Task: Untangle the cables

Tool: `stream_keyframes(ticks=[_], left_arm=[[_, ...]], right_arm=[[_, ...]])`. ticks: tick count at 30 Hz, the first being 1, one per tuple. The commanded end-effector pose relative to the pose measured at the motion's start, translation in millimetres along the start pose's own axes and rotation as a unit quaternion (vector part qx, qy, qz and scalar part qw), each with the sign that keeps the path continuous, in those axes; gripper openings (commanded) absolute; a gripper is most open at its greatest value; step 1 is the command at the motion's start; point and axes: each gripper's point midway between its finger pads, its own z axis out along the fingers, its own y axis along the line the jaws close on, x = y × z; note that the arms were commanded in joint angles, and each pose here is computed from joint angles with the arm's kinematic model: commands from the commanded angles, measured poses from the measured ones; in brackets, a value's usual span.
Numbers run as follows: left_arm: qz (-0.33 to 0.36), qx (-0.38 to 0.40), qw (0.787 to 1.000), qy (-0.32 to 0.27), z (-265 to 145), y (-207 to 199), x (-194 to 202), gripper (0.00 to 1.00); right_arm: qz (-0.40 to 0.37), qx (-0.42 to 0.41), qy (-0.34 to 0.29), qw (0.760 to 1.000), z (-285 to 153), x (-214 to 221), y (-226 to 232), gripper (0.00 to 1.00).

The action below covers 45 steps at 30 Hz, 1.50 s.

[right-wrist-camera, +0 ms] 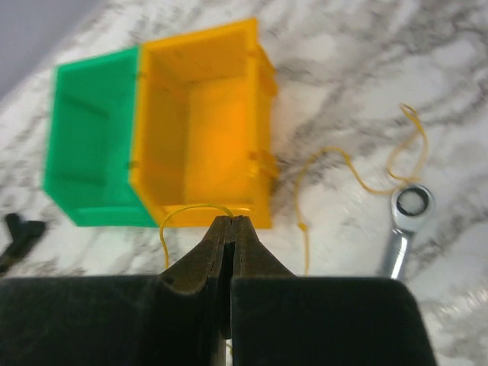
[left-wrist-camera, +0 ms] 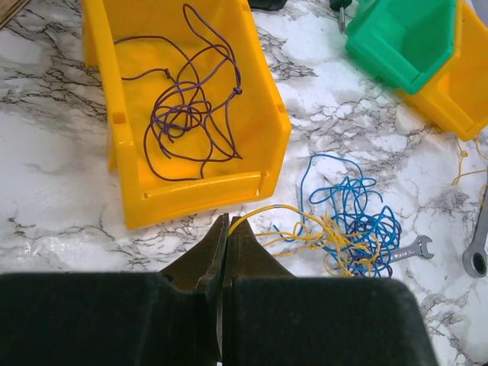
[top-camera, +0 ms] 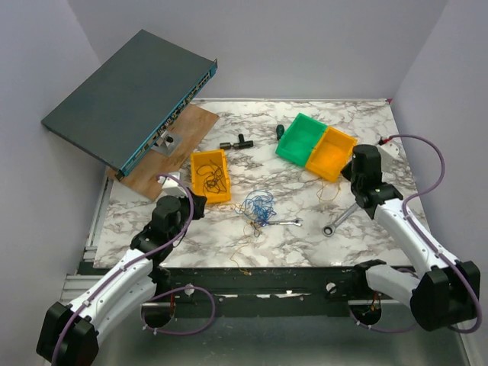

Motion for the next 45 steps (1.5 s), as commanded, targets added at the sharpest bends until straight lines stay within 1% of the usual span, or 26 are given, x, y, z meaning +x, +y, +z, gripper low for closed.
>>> stream_keyframes(ticks=[1, 4, 8, 10, 12, 14, 15, 16, 17, 18, 19, 20, 22, 25, 30, 35, 39, 42, 43, 44, 45], left_arm=[[0.005, 0.023, 1.0, -0.004, 0, -9, -4, 0.0], [0.006, 0.026, 1.0, -0.002, 0, -10, -4, 0.0], [0.005, 0.03, 1.0, 0.002, 0, -12, -2, 0.0], [0.005, 0.032, 0.999, 0.003, 1, -12, -2, 0.0], [0.005, 0.034, 0.999, 0.006, 1, -13, -1, 0.0], [0.005, 0.035, 0.999, 0.006, 1, -14, -1, 0.0], [0.005, 0.036, 0.999, 0.005, 1, -14, -1, 0.0], [0.005, 0.036, 0.999, 0.006, 1, -14, -1, 0.0], [0.005, 0.037, 0.999, 0.005, 1, -15, -2, 0.0], [0.005, 0.038, 0.999, 0.005, 0, -15, -2, 0.0], [0.004, 0.039, 0.999, 0.004, 0, -15, -2, 0.0], [0.004, 0.039, 0.999, 0.004, 0, -15, -3, 0.0], [0.004, 0.04, 0.999, 0.004, -1, -15, -2, 0.0], [0.004, 0.041, 0.999, 0.002, -1, -16, -3, 0.0], [0.004, 0.042, 0.999, 0.0, -2, -16, -4, 0.0], [0.004, 0.043, 0.999, 0.0, -3, -16, -4, 0.0], [0.004, 0.043, 0.999, -0.001, -3, -16, -5, 0.0], [0.004, 0.043, 0.999, -0.001, -3, -17, -5, 0.0], [0.004, 0.043, 0.999, -0.001, -3, -17, -4, 0.0], [0.004, 0.043, 0.999, -0.002, -4, -16, -5, 0.0], [0.004, 0.043, 0.999, -0.002, -4, -16, -5, 0.0]], right_arm=[[0.015, 0.171, 0.039, 0.984, 1, 37, -76, 0.01], [0.049, 0.22, 0.048, 0.973, 8, 50, -105, 0.01], [0.104, 0.209, 0.083, 0.969, 37, 56, -116, 0.01], [0.126, 0.222, 0.099, 0.962, 50, 57, -121, 0.01], [0.142, 0.241, 0.1, 0.955, 60, 56, -126, 0.01], [0.143, 0.249, 0.095, 0.953, 70, 53, -127, 0.06], [0.142, 0.257, 0.093, 0.951, 74, 52, -127, 0.07], [0.138, 0.27, 0.086, 0.949, 77, 49, -131, 0.11], [0.136, 0.282, 0.075, 0.947, 79, 46, -135, 0.19], [0.127, 0.291, 0.064, 0.946, 81, 40, -138, 0.35], [0.114, 0.294, 0.062, 0.947, 83, 37, -139, 0.46], [0.105, 0.297, 0.061, 0.947, 85, 35, -140, 0.55], [0.091, 0.298, 0.064, 0.948, 89, 34, -141, 0.63], [0.082, 0.302, 0.07, 0.947, 93, 36, -142, 0.71], [0.057, 0.3, 0.076, 0.949, 99, 37, -146, 0.8], [0.034, 0.294, 0.077, 0.952, 105, 42, -152, 0.79], [0.026, 0.289, 0.083, 0.953, 113, 50, -155, 0.7], [0.033, 0.298, 0.09, 0.95, 116, 60, -158, 0.58], [0.036, 0.3, 0.091, 0.949, 116, 63, -159, 0.53], [0.042, 0.302, 0.09, 0.948, 115, 64, -160, 0.47], [0.046, 0.304, 0.088, 0.947, 113, 65, -162, 0.35]])
